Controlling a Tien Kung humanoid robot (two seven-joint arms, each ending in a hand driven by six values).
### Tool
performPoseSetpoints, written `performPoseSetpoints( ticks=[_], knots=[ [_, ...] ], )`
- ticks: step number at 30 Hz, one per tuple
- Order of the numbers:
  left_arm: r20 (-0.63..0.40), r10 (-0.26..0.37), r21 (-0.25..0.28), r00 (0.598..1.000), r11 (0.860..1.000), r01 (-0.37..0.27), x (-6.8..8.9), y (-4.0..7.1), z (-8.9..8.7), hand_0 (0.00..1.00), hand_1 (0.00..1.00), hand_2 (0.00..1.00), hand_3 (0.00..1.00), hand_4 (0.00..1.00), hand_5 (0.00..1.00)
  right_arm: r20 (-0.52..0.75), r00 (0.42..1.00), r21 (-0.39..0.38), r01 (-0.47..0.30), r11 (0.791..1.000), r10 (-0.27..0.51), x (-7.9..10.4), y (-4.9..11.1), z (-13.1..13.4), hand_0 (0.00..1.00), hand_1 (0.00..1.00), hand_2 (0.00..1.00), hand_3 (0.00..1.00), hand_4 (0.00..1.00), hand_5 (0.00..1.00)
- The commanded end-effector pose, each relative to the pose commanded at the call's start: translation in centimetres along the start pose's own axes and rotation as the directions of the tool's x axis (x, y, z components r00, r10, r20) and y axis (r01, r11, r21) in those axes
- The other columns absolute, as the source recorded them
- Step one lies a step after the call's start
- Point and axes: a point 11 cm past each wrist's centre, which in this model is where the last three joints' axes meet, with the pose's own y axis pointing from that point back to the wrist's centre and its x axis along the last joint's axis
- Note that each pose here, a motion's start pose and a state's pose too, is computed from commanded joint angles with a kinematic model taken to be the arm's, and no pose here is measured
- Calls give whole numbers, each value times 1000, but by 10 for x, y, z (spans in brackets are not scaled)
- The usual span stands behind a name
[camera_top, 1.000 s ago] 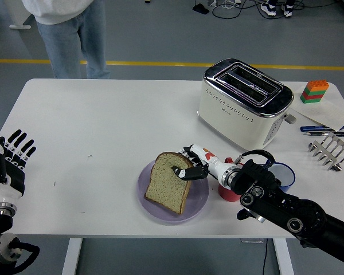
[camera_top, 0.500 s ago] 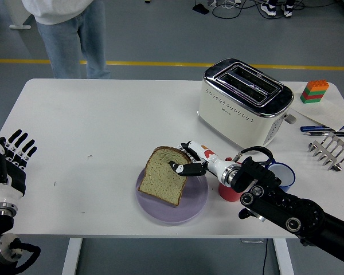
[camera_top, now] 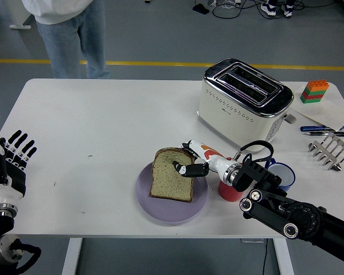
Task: Push plate across desktop,pick up the break from the machine,place the break in the plate
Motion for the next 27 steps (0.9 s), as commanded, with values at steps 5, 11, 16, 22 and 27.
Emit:
performPoseSetpoints(
  ticks=[5,11,16,22,27],
  knots=[
    [0,2,1,1000,1000,-2,1,1,-1,770,762,815,744,495,998,-52,998,25,-37,999,38,5,-1,-1,558,573,546,532,574,342],
    [0,2,-2,1000,1000,-2,0,1,-1,770,760,814,744,494,998,-106,991,50,-76,996,81,15,-2,-3,585,604,571,559,591,370],
    [-1,2,-4,1000,1000,-2,0,1,0,769,759,814,743,495,998,-129,988,55,-73,996,80,15,-2,-2,612,627,607,582,604,387],
    [-2,4,-9,1000,1000,-4,0,0,1,769,760,814,743,495,998,-133,987,71,-80,994,89,19,-1,-6,613,630,609,588,603,390],
    [-2,3,-10,1000,1000,-3,0,0,1,770,759,814,741,494,998,-136,985,80,-96,992,107,24,-2,-8,613,637,617,598,609,397]
  ],
)
